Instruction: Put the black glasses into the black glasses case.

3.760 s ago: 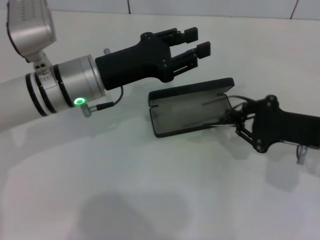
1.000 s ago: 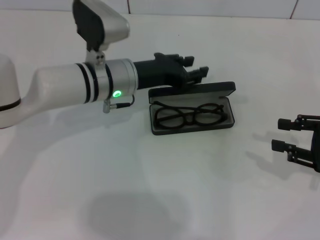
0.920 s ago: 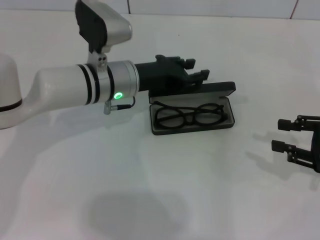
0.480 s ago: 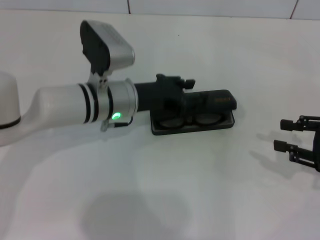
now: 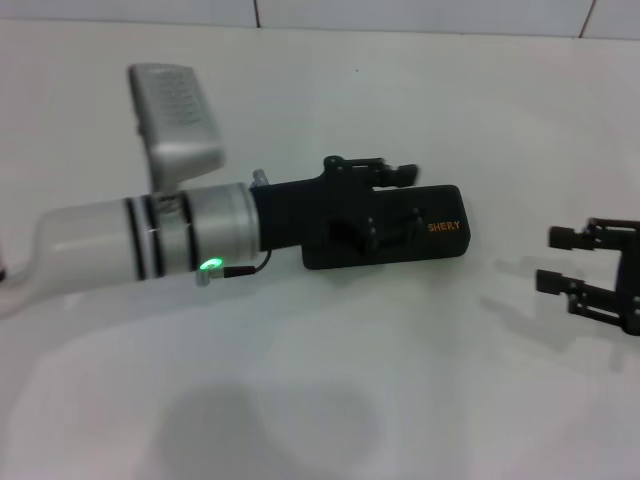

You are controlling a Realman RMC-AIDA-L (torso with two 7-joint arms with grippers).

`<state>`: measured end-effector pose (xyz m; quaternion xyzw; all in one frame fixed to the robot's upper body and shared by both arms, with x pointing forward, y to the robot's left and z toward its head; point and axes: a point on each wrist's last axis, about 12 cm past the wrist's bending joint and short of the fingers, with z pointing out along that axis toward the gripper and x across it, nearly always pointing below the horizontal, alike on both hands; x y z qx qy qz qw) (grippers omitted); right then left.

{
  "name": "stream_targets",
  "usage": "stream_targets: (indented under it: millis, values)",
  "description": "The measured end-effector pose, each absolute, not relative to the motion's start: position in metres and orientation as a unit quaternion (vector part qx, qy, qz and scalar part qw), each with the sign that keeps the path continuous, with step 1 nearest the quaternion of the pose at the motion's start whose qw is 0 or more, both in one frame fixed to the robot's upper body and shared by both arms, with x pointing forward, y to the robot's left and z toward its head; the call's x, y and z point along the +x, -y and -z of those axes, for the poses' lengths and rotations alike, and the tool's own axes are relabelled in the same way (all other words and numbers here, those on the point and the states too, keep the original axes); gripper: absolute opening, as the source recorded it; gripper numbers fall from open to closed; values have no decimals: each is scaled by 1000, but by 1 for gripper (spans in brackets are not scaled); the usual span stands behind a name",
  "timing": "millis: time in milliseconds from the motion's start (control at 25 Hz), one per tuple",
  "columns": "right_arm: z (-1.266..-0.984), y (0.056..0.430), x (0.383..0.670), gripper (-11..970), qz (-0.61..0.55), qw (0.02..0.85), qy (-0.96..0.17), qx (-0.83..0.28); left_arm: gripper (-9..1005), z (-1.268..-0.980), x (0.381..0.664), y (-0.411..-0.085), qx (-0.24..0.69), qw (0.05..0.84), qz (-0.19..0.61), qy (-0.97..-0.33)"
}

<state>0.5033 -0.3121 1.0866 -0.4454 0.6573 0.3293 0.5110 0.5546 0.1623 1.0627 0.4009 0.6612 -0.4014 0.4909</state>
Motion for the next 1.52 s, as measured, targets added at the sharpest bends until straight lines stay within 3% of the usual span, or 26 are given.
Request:
stream_targets:
  millis: [160,280,400,600,680,840,880,1080,1520]
  values:
    - [-1095,294,507,530,-376,512,-615,-467,489,-1085,530,-180,444,515,479,-555]
    - [-1101,280,512,534,-407,517,-581,-478,494,-1091,521,-196,456,514,498,-529]
    - [-1102,266,515,537,-422,518,-560,-490,517,-1087,515,-209,447,516,494,-538]
    - [-1098,255,514,756,-418,531,-538,-504,556,-1075,503,-223,445,515,478,-554]
    - [-1095,251,513,795,-421,532,-530,-509,572,-1071,498,-227,446,519,472,-556]
    - [-1089,244,514,872,-420,536,-519,-517,766,-1063,488,-231,444,530,460,-557]
    - [-1088,243,514,871,-419,537,-518,-518,815,-1062,486,-231,443,531,459,-558]
    - [-1085,242,511,868,-415,543,-514,-519,875,-1060,483,-235,441,530,456,-563]
    - [-1080,242,507,868,-416,552,-511,-510,875,-1057,477,-252,438,526,445,-577]
